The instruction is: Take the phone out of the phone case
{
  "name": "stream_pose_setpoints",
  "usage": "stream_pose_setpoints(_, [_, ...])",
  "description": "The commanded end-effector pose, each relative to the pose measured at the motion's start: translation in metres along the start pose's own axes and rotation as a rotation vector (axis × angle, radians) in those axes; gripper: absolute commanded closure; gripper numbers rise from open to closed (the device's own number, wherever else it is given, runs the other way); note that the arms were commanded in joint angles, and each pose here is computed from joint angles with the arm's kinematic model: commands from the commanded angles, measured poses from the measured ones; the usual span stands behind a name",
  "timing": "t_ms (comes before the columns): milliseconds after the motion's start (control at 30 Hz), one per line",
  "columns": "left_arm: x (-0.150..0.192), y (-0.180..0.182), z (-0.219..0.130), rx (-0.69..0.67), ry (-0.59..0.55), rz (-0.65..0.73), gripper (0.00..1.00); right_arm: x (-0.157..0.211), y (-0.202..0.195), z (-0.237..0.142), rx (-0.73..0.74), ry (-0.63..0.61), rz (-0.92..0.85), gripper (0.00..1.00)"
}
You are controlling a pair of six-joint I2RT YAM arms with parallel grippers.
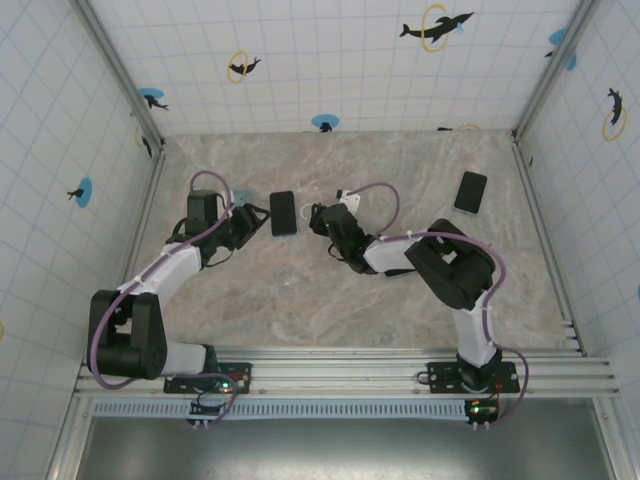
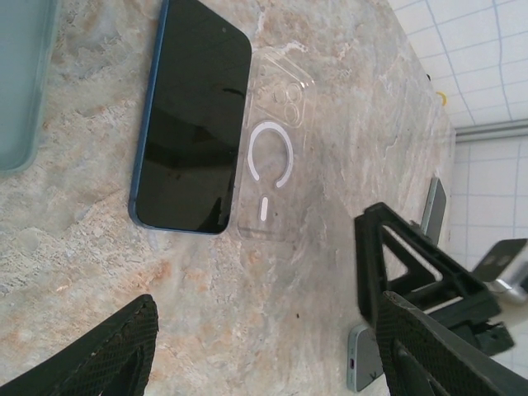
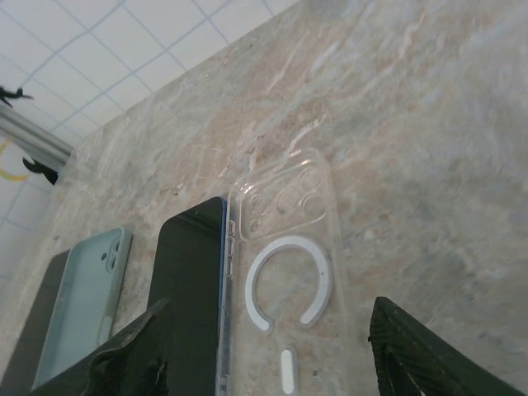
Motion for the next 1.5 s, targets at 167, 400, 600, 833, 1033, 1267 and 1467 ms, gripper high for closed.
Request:
stream_pose_setpoints(167, [-0.001,-0.019,-0.011,0.059,0.021,0.085,0.28,-0.049,-0.016,-0.039,-0.090,0.078,-0.316,0.25])
stream_pose_setpoints(400, [0.007,-0.028,-0.008,0.086,0.060,0.160,0.24,-0.072,-0.043,-0.085,-0.239,0.188,-0.587,0.19])
stream_pose_setpoints(600, [0.016,-0.031,0.000,0.082,0.110,0.201,0.19,-0.068,-0.070,-0.125,-0.410,0.264,-0.808,0.10])
stream_pose_setpoints(833, [0.032,-0.045,0.014,0.082,0.165,0.286,0.07,-0.078,-0.110,-0.150,-0.283,0.282,-0.765,0.07])
stream_pose_setpoints(1033, [0.045,-0.060,0.030,0.080,0.215,0.394,0.02,-0.075,-0.128,-0.168,-0.183,0.388,-0.683,0.04])
stream_pose_setpoints(1267, [0.045,-0.061,0.043,0.068,0.232,0.413,0.02,-0.073,-0.140,-0.177,-0.027,0.430,-0.350,0.04])
stream_pose_setpoints(1467, [0.045,-0.060,0.047,0.068,0.241,0.428,0.03,-0.058,-0.152,-0.193,0.140,0.544,-0.068,0.00])
Point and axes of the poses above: each hand's point on the last joint's axis, 136 mm out from that joint toward the fingers, its own z axis out along the fingers, its own y axis along the line the jaws close on, x = y × z, the point moved 7 cm from there along -z, back along the fingers, and after that the axes turned 14 degrees about -z, right-handed, at the moved point
